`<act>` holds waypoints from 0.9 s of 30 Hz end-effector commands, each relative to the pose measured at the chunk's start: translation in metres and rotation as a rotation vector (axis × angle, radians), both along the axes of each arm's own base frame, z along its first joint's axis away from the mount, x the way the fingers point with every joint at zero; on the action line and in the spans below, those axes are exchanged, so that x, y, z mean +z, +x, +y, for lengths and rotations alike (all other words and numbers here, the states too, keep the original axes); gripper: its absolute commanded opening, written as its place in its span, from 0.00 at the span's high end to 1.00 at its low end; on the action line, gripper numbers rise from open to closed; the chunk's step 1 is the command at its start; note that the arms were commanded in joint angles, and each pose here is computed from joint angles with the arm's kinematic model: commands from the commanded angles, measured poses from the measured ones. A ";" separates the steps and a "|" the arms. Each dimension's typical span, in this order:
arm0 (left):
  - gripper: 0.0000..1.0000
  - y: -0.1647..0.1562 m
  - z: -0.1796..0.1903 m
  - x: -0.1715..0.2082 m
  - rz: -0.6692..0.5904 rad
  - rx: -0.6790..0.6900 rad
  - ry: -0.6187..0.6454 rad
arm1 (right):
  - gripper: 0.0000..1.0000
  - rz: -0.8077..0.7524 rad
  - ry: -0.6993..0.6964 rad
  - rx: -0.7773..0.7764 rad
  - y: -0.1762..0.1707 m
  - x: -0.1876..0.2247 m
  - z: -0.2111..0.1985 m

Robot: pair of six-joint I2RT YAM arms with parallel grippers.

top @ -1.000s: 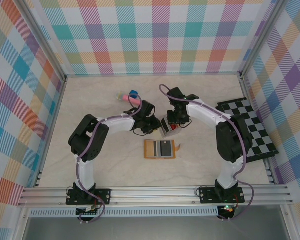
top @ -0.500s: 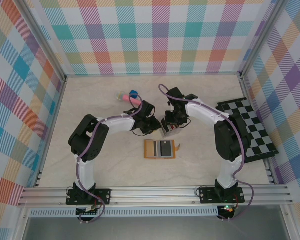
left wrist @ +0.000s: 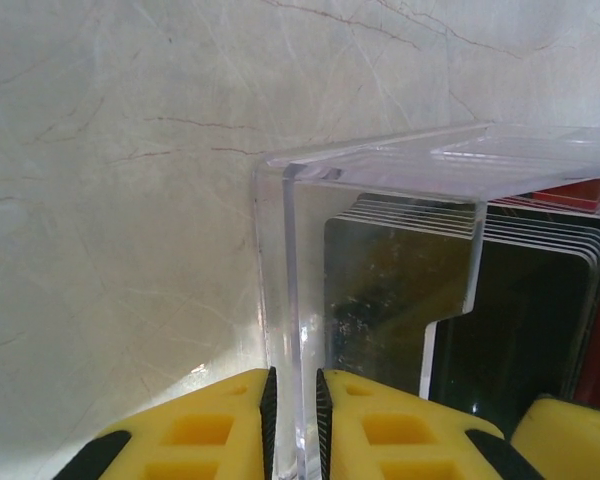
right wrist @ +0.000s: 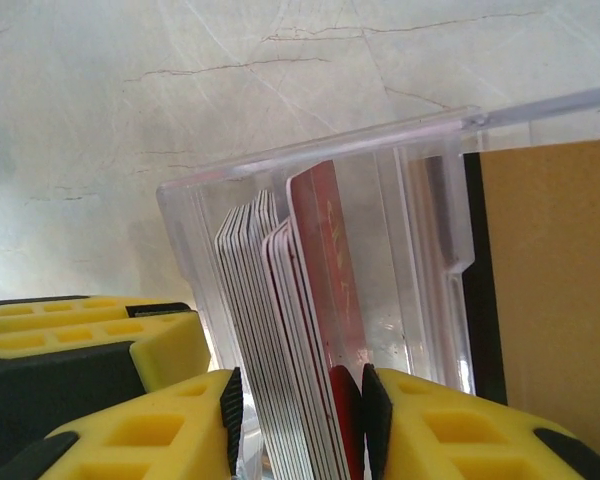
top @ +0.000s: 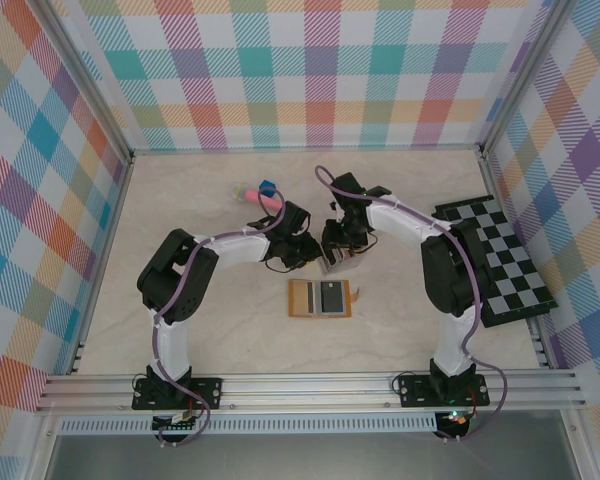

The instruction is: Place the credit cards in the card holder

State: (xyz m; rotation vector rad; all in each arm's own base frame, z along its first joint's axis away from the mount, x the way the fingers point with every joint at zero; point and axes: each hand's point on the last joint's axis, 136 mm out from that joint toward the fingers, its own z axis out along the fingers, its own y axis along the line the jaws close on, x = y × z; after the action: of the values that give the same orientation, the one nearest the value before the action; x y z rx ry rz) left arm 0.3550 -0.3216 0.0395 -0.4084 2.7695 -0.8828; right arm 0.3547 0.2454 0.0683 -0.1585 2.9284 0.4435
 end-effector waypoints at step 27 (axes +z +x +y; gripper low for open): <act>0.81 0.001 0.003 0.002 0.002 -0.006 0.009 | 0.72 -0.004 0.150 -0.048 0.004 0.029 0.007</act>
State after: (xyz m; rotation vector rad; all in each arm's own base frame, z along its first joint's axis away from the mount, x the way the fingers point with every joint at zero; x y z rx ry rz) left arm 0.3549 -0.3216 0.0394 -0.4086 2.7698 -0.8825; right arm 0.3586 0.2467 0.0803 -0.0757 2.9146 0.5653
